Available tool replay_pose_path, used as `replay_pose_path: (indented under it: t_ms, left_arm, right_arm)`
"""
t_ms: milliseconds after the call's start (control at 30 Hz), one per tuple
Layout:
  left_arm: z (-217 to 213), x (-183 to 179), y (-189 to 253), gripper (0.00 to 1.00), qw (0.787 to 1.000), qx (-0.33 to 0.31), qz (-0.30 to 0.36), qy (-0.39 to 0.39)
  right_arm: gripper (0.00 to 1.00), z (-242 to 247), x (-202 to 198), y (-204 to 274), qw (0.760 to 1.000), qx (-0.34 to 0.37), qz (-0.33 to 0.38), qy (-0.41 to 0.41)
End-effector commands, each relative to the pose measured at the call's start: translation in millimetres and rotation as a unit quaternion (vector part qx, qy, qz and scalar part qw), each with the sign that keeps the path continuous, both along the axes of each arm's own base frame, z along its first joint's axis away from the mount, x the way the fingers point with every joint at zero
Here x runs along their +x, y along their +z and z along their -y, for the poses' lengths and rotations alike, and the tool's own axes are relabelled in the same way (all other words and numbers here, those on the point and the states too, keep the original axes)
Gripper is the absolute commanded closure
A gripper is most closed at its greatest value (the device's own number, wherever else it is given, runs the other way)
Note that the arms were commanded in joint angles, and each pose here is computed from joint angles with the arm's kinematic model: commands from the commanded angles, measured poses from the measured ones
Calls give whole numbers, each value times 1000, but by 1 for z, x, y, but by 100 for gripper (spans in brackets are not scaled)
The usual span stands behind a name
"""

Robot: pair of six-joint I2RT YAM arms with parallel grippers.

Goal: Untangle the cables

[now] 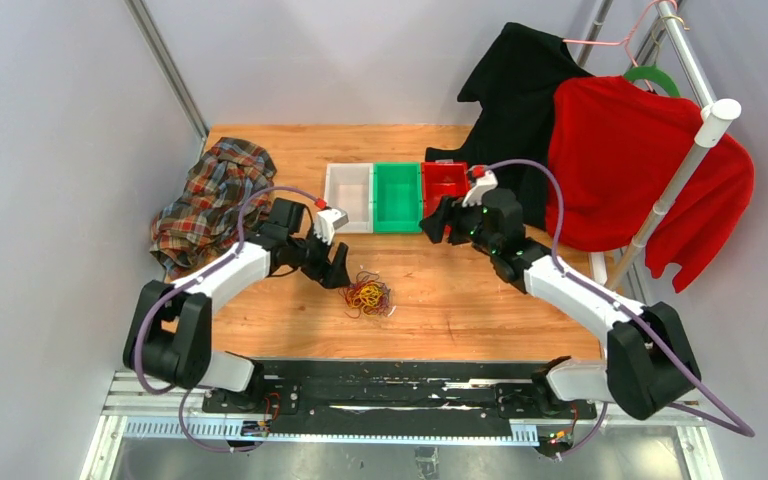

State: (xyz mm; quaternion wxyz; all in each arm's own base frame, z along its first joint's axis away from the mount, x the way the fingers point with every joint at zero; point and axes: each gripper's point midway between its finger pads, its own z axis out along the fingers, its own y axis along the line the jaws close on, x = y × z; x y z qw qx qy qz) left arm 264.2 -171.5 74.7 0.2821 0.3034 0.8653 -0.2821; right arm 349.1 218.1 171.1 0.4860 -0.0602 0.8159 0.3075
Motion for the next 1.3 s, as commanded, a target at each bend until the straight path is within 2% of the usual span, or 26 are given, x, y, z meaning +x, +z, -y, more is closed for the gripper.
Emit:
replay_pose_path:
  t_ms: [0,100,167,433,600,733,833,967,1267]
  left_arm:
    - [9,-1,-13,31,999,-12,-38,-5]
    - [12,0,-22,43,998,-12,-64,-4]
    - [15,3,-23,45,997,-19,-72,-3]
    - [30,7,-11,43,994,-60,-92,-2]
    - [30,5,-10,37,993,-60,-97,-4]
    - [30,9,-14,38,994,-57,-94,-3]
    - [32,14,-19,44,993,-57,-104,0]
    - [35,20,-21,58,993,-60,-106,0]
    - [42,11,-17,67,990,-69,-122,-10]
  right_arm:
    - [33,-11,-22,2,995,-84,45,19]
    - [34,-21,-34,2,991,-111,69,29]
    - [35,-27,-43,-2,988,-126,77,39]
    - [36,-45,-77,-23,984,-148,71,76]
    - [36,-50,-86,-32,981,-161,67,87]
    - [38,-53,-90,-36,979,-171,66,92]
    - [41,-55,-92,-36,978,-172,67,94]
    - [44,-58,-93,-35,978,-172,67,96]
    - [47,-55,-93,-40,977,-185,60,92]
